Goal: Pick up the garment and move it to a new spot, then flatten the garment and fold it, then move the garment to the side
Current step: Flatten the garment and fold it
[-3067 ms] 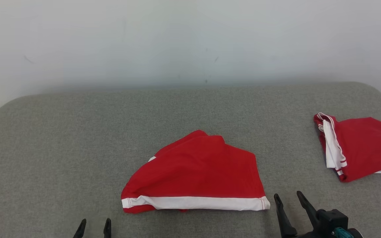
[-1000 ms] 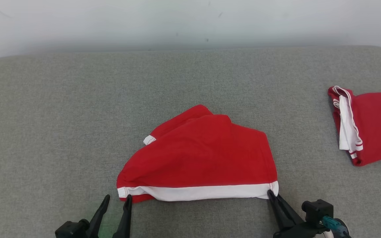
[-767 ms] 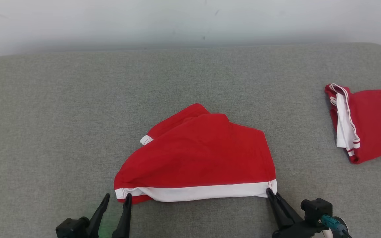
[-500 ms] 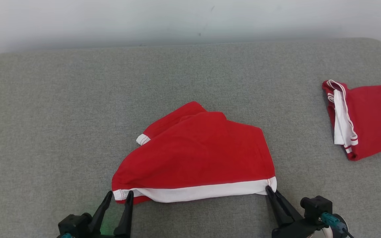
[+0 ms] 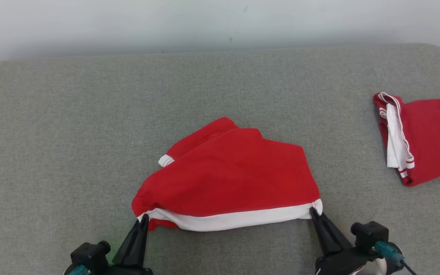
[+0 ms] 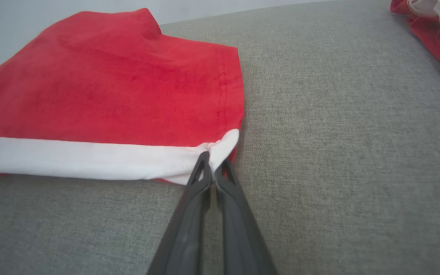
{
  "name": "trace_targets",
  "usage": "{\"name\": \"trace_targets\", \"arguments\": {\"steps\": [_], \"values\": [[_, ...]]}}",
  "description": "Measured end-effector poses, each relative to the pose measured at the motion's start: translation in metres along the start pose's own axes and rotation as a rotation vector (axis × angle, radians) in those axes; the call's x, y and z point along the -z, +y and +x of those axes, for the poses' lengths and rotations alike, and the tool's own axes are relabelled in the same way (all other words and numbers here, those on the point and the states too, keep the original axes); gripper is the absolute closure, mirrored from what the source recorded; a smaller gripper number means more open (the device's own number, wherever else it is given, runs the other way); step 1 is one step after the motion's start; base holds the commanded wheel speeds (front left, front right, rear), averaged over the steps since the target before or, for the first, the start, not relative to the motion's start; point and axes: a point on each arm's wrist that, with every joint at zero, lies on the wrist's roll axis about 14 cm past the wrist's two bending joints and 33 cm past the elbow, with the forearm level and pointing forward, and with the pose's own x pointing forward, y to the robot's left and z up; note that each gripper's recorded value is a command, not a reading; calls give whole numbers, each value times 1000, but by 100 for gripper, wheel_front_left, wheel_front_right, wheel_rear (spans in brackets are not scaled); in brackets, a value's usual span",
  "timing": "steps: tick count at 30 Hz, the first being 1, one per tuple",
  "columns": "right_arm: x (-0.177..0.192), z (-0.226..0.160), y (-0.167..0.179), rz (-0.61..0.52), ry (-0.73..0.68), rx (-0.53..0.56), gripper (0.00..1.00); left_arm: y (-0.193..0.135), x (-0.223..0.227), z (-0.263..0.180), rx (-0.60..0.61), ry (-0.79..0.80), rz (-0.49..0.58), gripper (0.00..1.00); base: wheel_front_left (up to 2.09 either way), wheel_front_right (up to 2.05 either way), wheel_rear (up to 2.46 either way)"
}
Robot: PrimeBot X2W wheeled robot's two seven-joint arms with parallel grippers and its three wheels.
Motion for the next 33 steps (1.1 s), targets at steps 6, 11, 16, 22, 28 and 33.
{"name": "trace_targets", "arguments": {"steps": [6,11,16,22,28,33], "values": [[-46,6,-4,-19,-135,11,100,-14,-48,2,55,-135,75,100,0,0,0],[-106,17,-4,-127,-276,-21,100,-20,-119,13,117,-298,218,100,0,0,0],[-189,28,1,-272,-447,-56,100,-24,-171,28,179,-373,391,100,0,0,0],[-273,41,6,-430,-594,-70,100,-31,-220,62,232,-405,540,100,0,0,0],[-324,56,-7,-516,-659,-34,100,-38,-266,90,247,-463,620,100,0,0,0],[-356,81,-16,-604,-674,-12,100,-46,-280,119,273,-464,707,100,0,0,0]]}}
